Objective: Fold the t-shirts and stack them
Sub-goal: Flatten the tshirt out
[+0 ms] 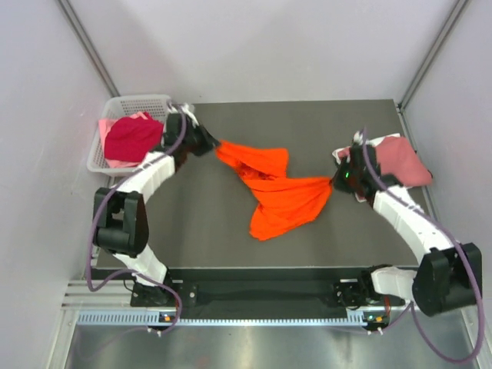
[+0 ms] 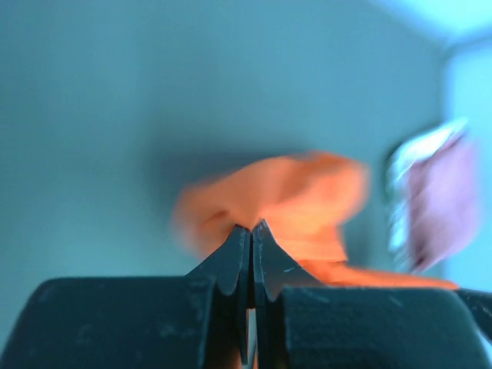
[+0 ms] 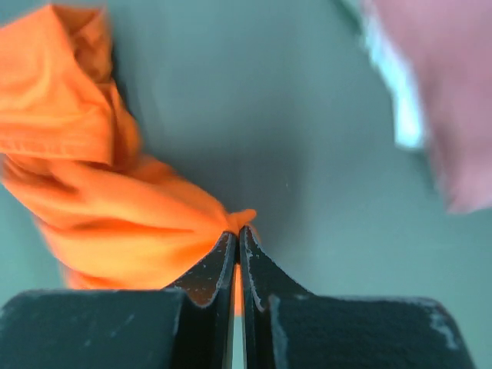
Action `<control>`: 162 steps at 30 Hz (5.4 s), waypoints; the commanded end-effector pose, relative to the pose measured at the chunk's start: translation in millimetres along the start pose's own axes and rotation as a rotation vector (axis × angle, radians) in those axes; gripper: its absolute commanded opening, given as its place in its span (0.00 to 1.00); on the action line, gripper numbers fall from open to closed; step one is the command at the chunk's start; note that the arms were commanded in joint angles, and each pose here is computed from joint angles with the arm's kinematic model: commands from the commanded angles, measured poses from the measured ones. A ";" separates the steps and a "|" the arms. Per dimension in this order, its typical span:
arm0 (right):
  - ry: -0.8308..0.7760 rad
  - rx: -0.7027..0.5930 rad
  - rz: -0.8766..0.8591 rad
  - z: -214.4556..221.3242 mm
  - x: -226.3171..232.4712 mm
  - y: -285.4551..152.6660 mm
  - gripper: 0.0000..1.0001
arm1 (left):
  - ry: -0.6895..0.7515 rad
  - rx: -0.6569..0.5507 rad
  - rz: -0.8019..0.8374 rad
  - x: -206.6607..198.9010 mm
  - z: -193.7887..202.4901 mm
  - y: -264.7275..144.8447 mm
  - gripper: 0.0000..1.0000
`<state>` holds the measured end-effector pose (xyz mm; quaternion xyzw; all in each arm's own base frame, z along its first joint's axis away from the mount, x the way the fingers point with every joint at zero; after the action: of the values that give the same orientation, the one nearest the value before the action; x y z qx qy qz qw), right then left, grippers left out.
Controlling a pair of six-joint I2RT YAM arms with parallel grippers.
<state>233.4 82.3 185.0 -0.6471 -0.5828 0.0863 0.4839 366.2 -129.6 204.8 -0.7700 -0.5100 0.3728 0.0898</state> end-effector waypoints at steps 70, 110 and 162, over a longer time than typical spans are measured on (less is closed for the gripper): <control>0.001 -0.418 -0.401 13.6 -36.5 -107.8 0.84 | -0.256 -0.403 -0.246 58.2 73.6 -162.1 0.67; -0.085 -0.021 0.067 -58.2 7.5 96.9 0.47 | -0.162 -0.115 -0.289 79.3 46.0 -79.2 0.67; -0.153 -0.253 -0.035 -40.5 14.6 47.4 0.01 | -0.062 -0.074 -0.327 59.1 62.3 -77.7 0.66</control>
<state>298.2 76.2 142.8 -0.6736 -0.5947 0.1121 0.4243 276.3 -53.5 169.6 -0.6610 -0.6423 0.3769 0.0916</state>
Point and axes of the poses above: each gripper's point midway between its finger pads, its own y axis out along the fingers, its own x axis along the line the jaws close on, z = x × y, the point moved 10 cm from there along -y, back along the fingers, and after that the axes turned 13 degrees about y, right-handed, at the moved point
